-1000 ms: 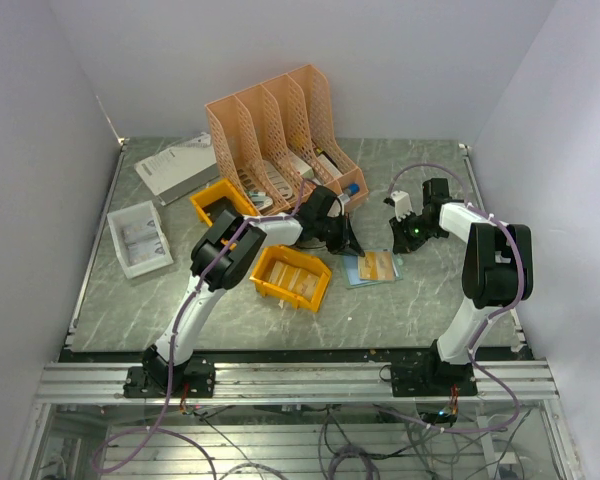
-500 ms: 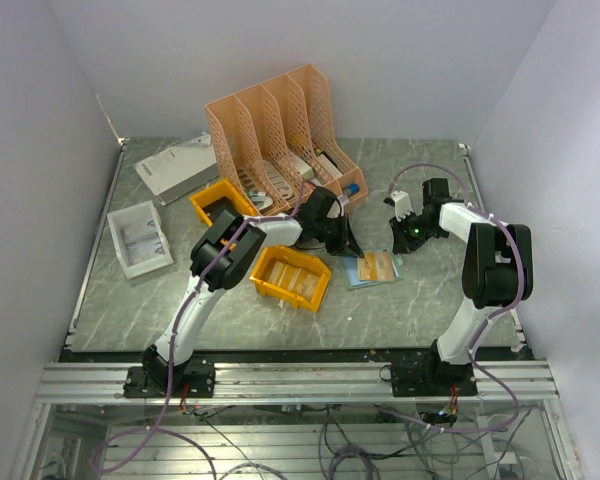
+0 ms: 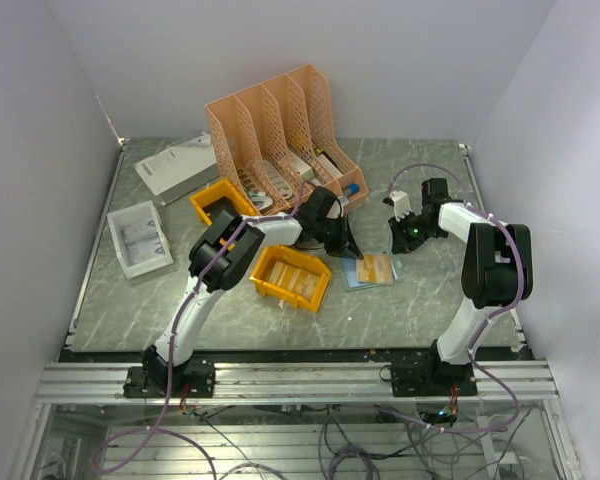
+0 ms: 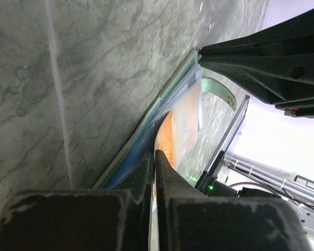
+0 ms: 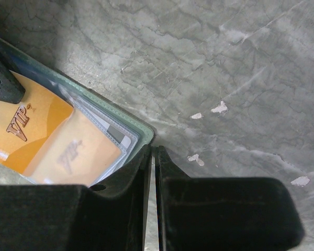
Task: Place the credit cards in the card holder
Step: Insert the credit card into the card holder.
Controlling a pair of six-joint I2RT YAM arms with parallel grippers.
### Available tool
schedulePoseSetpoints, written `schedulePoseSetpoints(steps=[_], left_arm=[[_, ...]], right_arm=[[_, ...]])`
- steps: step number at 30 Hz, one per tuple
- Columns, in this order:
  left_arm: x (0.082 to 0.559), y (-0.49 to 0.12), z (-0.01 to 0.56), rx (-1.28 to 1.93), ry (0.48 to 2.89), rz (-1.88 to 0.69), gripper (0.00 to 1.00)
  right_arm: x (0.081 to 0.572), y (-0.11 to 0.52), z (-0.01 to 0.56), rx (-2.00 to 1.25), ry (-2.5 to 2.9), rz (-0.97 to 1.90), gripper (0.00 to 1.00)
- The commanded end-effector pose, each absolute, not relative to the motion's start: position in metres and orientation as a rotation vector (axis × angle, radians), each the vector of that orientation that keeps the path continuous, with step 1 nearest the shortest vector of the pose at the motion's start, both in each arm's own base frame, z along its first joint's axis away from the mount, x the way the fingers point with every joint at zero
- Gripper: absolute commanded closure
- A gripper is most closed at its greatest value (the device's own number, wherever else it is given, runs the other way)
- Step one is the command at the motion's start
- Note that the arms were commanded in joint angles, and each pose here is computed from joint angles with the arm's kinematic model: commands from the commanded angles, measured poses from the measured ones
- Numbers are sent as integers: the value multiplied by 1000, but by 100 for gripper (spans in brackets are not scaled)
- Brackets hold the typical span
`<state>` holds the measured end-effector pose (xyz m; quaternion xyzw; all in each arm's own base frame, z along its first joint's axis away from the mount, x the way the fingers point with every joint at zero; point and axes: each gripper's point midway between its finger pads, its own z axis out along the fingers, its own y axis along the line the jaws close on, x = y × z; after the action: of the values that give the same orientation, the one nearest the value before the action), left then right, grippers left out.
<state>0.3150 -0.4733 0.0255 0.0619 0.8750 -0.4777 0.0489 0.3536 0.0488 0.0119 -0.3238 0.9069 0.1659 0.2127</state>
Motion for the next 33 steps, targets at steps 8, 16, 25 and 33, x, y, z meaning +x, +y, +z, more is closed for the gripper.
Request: schedulePoseSetpoints(steps=[8,16,25,33], left_arm=[[293,-468,-4,190,2814,-1386,93],[298,-476,-3,180,2801,-1410,93],[300,-480,-3,179,2792,-1426,92],[296,-478,-5,189,2802,-1416,80]], right_arm=[[346,55,-1,-921,2553,496,91],[346,56,-1,-923,2551,496,91],[346,56,0,-925,2548,498,91],[358,53,24,-913,2471,441,75]])
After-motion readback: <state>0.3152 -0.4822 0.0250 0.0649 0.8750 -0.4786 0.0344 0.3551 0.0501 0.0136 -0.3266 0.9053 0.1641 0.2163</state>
